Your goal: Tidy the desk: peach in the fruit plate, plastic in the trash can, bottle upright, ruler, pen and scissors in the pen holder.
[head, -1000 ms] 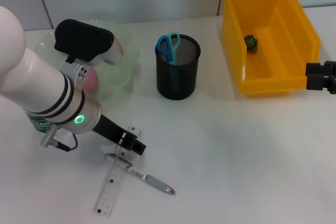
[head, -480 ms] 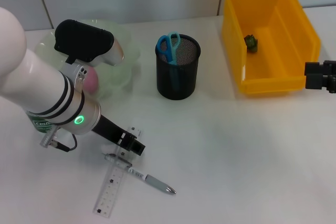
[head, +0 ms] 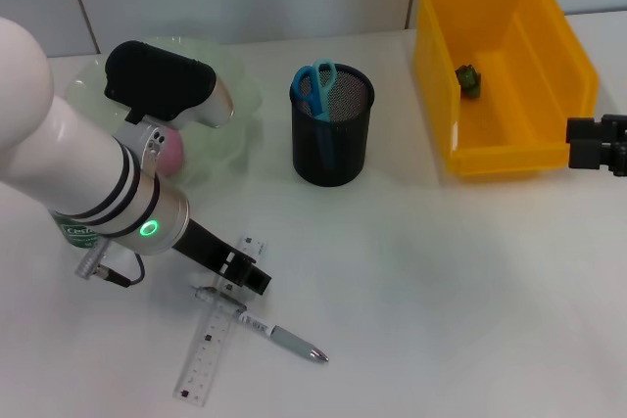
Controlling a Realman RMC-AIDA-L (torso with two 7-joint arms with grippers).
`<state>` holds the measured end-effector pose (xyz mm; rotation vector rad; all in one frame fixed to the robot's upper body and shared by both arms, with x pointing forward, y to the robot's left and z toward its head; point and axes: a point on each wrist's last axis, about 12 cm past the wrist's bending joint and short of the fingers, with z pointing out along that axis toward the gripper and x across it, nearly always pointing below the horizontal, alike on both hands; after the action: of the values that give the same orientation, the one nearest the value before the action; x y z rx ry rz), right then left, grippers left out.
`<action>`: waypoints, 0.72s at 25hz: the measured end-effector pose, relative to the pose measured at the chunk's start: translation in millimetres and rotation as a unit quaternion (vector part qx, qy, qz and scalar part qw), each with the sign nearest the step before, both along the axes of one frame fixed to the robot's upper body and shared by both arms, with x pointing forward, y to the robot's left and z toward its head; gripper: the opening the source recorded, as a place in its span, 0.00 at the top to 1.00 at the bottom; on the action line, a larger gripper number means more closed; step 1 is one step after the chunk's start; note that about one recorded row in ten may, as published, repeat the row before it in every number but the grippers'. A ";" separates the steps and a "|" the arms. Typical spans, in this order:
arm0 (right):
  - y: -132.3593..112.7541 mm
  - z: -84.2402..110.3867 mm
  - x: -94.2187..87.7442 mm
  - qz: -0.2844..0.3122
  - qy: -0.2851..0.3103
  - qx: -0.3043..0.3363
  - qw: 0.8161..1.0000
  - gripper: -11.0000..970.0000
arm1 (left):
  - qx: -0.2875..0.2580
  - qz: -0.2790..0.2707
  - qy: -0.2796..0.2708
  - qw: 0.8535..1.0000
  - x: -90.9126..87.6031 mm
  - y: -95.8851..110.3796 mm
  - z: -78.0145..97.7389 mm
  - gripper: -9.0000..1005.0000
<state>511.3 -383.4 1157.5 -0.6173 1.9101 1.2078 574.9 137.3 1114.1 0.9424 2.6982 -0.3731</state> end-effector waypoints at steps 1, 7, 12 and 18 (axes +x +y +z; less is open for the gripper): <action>0.0 0.0 -0.1 0.000 0.001 0.000 1.000 0.17 | 0.001 -0.001 0.000 1.000 -0.2 -0.2 -0.2 0.32; 0.7 -0.2 -0.2 0.001 0.002 0.002 1.000 0.17 | 0.001 -0.001 0.000 1.000 -0.5 -0.3 -0.6 0.33; 0.7 -0.2 -0.4 0.001 0.003 0.002 1.000 0.17 | 0.002 -0.003 0.000 1.000 -0.9 -0.6 -0.9 0.33; 0.6 0.1 -0.3 0.001 0.002 0.002 1.000 0.17 | 0.002 -0.007 0.002 1.000 -2.4 -2.1 -0.9 0.33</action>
<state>511.0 -382.8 1157.6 -0.6147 1.9111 1.2146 572.5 135.2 1113.2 0.9640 2.6978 -0.3737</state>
